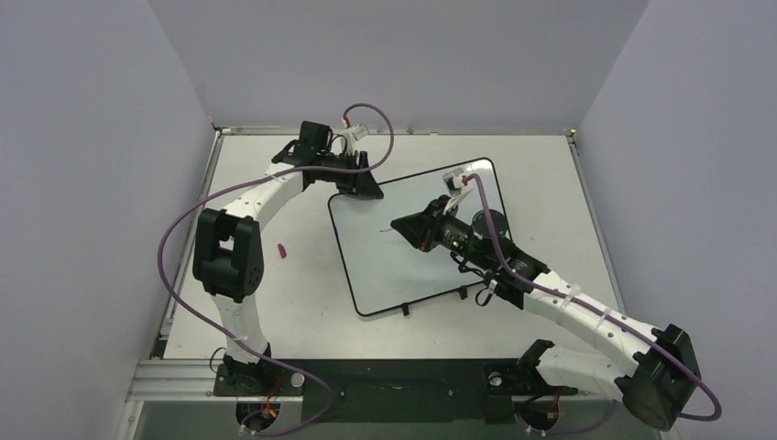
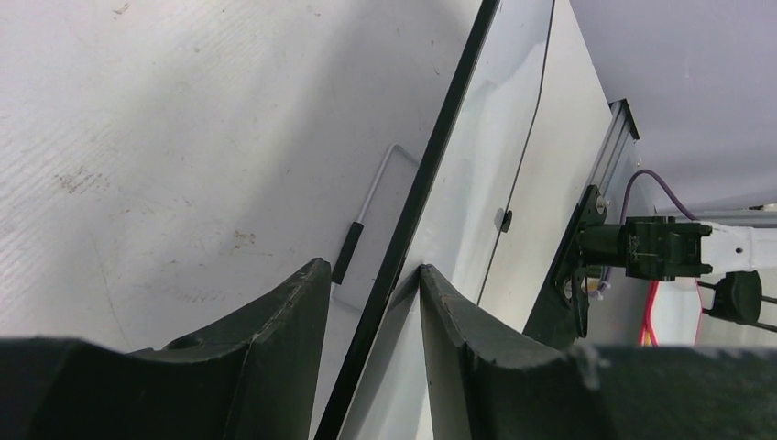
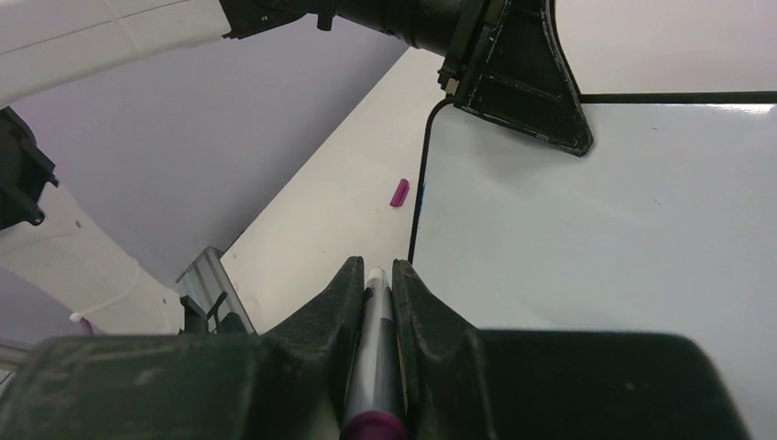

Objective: Write a sentence on the whiteboard
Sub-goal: Hold the whiteboard on the whiteboard stand.

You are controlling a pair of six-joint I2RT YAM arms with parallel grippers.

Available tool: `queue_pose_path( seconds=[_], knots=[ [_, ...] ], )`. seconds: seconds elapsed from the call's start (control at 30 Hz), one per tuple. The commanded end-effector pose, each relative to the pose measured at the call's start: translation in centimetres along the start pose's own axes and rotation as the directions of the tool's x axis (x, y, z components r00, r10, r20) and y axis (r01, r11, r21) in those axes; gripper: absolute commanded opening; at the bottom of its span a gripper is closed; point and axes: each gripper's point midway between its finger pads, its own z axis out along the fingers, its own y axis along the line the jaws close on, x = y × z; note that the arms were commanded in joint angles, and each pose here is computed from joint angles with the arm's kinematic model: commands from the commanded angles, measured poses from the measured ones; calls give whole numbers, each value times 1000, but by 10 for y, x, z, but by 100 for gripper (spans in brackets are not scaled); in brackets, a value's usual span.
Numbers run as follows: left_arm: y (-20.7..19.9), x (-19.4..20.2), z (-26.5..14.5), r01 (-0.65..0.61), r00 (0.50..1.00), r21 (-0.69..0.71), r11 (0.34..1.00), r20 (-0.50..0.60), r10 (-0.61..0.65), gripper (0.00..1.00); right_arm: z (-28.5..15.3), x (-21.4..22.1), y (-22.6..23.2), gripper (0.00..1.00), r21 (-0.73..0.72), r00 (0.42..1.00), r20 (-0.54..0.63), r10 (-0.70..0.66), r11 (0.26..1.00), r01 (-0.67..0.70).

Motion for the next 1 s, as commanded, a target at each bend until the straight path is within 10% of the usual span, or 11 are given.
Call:
queue_pose_path(
  seconds=[0.0, 0.17, 0.3, 0.37, 0.97],
  knots=[
    [-21, -26, -18, -65, 992, -48, 997, 104, 70, 0, 12, -17, 8, 0, -13, 990, 134, -46, 999, 48],
    [-29, -24, -21, -74, 991, -66, 995, 110, 81, 2, 21, -12, 9, 0, -14, 989, 145, -40, 999, 42],
    [-33, -21, -20, -94, 991, -19, 995, 93, 96, 41, 22, -11, 10, 0, -12, 990, 133, -49, 999, 51],
    [-33, -20, -18, -99, 993, 0, 995, 71, 99, 45, 19, -11, 10, 0, -9, 990, 127, -58, 998, 59],
    [-19, -15, -11, -85, 995, 14, 996, -46, 86, 42, 7, -15, 16, 0, -10, 991, 101, -87, 996, 89]
  ],
)
